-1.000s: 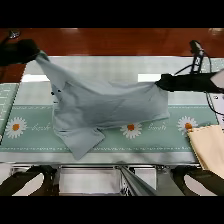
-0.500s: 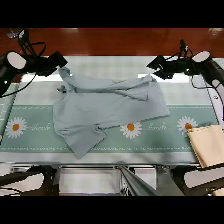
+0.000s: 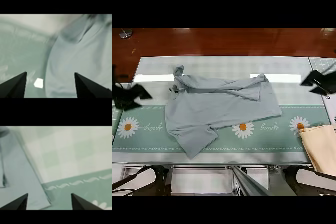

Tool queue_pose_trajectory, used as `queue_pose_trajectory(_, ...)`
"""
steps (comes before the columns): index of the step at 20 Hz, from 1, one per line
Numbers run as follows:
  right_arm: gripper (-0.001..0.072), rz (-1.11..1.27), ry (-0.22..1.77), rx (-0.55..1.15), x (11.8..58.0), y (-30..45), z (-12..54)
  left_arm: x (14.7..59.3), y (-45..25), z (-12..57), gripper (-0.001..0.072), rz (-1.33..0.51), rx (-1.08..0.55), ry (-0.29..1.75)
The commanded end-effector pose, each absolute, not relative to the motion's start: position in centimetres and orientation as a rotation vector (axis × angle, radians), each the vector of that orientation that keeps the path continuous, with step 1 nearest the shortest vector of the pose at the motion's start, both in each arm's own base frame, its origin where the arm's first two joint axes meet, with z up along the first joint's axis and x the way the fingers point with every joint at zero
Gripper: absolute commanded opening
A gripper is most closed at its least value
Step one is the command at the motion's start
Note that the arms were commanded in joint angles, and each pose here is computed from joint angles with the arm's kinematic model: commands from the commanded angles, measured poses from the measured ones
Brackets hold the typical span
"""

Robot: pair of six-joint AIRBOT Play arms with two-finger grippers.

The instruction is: Fold the shirts.

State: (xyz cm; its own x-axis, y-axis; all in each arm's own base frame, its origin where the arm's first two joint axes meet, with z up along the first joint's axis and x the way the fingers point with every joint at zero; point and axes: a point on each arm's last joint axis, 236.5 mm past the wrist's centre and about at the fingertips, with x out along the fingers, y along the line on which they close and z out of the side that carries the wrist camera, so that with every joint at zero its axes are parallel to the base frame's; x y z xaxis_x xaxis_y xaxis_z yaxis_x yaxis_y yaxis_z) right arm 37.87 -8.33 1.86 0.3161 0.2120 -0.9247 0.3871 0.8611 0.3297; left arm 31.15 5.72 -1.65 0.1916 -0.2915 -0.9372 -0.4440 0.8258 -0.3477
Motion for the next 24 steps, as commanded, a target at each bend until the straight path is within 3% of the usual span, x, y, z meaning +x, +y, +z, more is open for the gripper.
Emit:
queue_pose_trajectory(1,0.0625,-0.111,1.214,0.686,32.7,-6.7,-0.8,23.8,2.0,-5.6,0.0705,0.019,-0.955,1.504)
queue_pose_trajectory(3,0.0625,-0.019,1.202,0.762,30.6,-2.9,-2.3,23.8,-0.1,-6.4,0.0705,-0.026,-1.149,1.373)
queue_pose_trajectory(5,0.0625,0.057,1.17,0.85,29.2,0.3,-2.7,23.8,-0.9,-7.1,0.0705,-0.046,-1.201,1.279)
queue_pose_trajectory(13,0.0625,0.123,1.182,0.895,27.5,2.6,-3.0,23.6,-1.5,-8.7,0.0705,-0.076,-1.142,1.286)
queue_pose_trajectory(20,0.0624,0.107,1.186,0.917,27.5,2.6,-3.0,24.3,-3.1,-10.5,0.07,-0.106,-0.993,1.312)
queue_pose_trajectory(21,0.0624,0.104,1.182,0.916,27.6,2.5,-3.1,24.3,-3.2,-10.4,0.064,-0.109,-0.992,1.315)
queue_pose_trajectory(22,0.0624,0.097,1.174,0.914,27.8,2.3,-3.1,24.2,-3.3,-10.4,0.0456,-0.112,-0.993,1.317)
queue_pose_trajectory(23,0.0624,0.087,1.164,0.913,28.0,2.1,-3.1,24.1,-3.4,-10.4,0.0176,-0.128,-0.983,1.319)
queue_pose_trajectory(24,0.0624,0.074,1.155,0.917,28.2,1.9,-3.1,24.1,-3.5,-10.3,0.0019,-0.137,-0.977,1.321)
